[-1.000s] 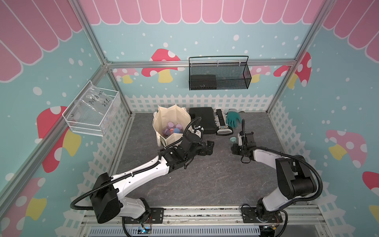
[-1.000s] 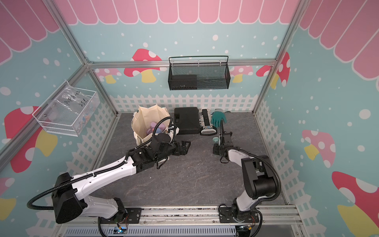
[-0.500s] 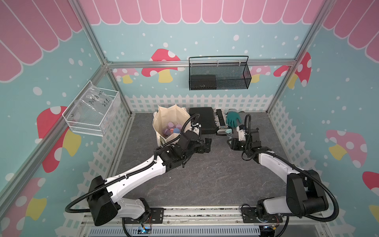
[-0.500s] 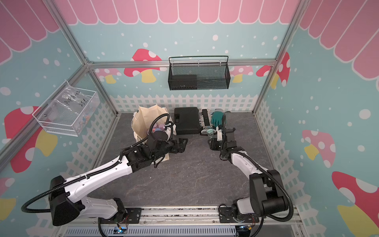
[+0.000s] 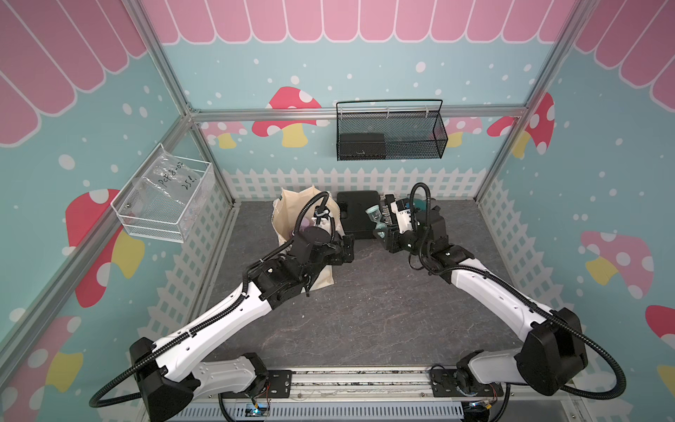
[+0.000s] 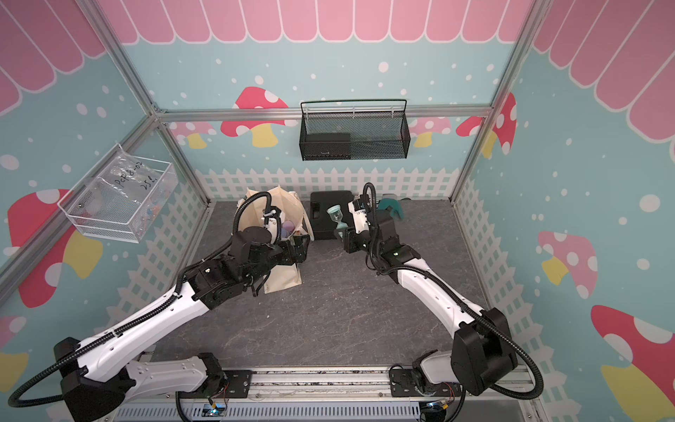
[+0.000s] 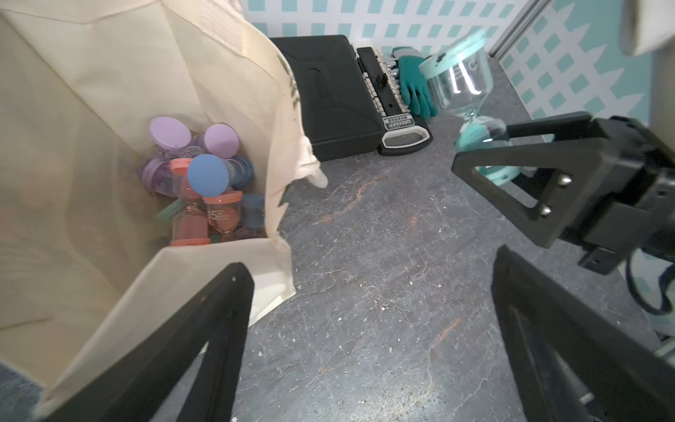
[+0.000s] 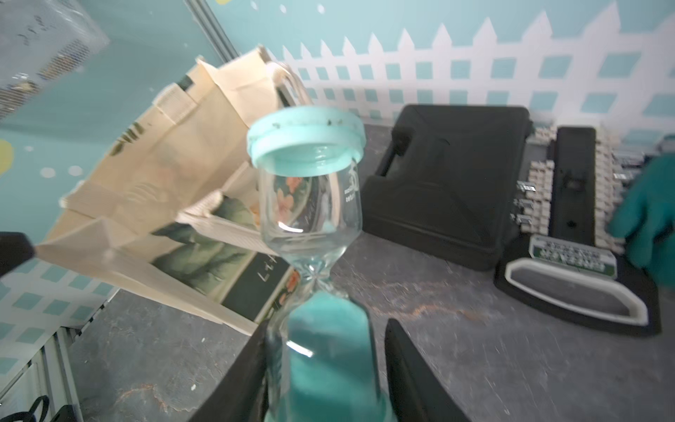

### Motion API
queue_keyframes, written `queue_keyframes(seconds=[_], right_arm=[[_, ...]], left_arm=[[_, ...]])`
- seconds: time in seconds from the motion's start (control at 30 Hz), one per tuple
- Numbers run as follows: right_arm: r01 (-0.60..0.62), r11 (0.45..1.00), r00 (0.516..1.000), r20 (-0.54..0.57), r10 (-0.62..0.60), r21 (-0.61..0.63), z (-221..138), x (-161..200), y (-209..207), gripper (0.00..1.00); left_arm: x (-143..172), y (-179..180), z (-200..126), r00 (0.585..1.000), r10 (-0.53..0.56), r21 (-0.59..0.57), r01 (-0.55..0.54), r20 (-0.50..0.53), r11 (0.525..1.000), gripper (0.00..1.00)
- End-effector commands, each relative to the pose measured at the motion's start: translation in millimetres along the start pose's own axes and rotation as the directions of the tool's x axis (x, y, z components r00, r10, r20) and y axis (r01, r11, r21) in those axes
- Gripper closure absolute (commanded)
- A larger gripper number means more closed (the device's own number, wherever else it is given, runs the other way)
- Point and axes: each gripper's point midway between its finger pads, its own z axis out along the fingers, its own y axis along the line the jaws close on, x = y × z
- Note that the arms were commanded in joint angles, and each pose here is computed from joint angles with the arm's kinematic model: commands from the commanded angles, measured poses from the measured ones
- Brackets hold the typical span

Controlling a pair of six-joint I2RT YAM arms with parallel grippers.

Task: Put the hourglass into the canvas bag
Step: Place the hourglass in the canvas bag.

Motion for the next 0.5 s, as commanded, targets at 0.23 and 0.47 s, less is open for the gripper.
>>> queue_keyframes(seconds=[0.23, 0.47], right_arm=[[0.181, 0.976, 0.981, 0.090, -0.170, -0.125, 35.5, -51.0, 73.7, 0.73], [0.268, 0.948, 0.962, 0.093, -0.256, -0.169, 71.7, -56.8, 107.3, 0.73]], left_arm=[[-11.9, 35.9, -21.2, 1.000, 0.000, -0.106, 0.003, 0.029, 0.994, 0.01], [-2.5, 54.1, -22.6, 1.000, -0.022, -0.150, 0.025, 0.023, 0.988, 0.01]])
